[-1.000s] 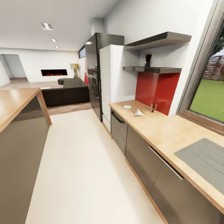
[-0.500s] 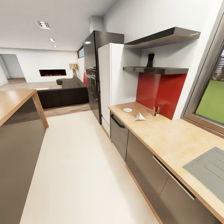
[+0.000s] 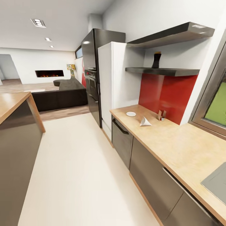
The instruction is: Set up a coffee station on the kitchen countertop: keep the coffee maker on the countertop, move the bottle of coffee from the kitchen shelf to the counter next to the coffee maker, place a paper coffee filter on top of the coffee maker, put the saucer next to the coffee maker with the coffee cup on the saucer, and place the electric kettle next to the coffee maker.
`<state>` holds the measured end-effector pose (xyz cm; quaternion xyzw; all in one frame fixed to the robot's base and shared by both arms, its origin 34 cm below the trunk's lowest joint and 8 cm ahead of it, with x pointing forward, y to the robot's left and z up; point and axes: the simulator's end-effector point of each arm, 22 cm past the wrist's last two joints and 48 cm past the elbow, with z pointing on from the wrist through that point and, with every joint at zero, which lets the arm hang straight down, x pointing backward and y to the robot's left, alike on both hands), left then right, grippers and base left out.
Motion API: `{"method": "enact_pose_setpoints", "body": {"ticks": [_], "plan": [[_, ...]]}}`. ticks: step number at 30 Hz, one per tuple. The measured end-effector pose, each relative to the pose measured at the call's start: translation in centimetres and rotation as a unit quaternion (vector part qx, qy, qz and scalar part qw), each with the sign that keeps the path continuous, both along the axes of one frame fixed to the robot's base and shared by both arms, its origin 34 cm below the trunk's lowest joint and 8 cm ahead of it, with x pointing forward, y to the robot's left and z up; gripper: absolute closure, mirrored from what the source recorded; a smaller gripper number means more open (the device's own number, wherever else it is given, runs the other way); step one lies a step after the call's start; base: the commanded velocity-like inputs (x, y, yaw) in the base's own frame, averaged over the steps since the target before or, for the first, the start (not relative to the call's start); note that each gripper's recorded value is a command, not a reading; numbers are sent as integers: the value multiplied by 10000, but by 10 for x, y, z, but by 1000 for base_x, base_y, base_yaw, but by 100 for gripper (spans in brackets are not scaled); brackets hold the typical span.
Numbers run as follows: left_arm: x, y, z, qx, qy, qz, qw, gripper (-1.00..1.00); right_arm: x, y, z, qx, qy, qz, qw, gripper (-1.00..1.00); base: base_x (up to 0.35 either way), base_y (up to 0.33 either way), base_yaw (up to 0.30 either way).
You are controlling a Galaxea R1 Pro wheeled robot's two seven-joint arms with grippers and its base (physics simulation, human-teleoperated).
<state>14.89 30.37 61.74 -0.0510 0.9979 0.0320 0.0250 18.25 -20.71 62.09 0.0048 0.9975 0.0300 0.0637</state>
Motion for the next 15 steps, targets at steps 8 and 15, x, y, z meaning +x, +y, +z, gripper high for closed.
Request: {"method": "enact_pose_setpoints", "body": {"ticks": [8,15], "plan": [[0,-1,0,-6,0,3,10000,-100,0,0,0,-2,1,-3,10000,-100,282,234,-217],[0,-2,0,-16,1,-4,10000,-100,0,0,0,-2,-1,-7,10000,-100,281,232,-287]]}}
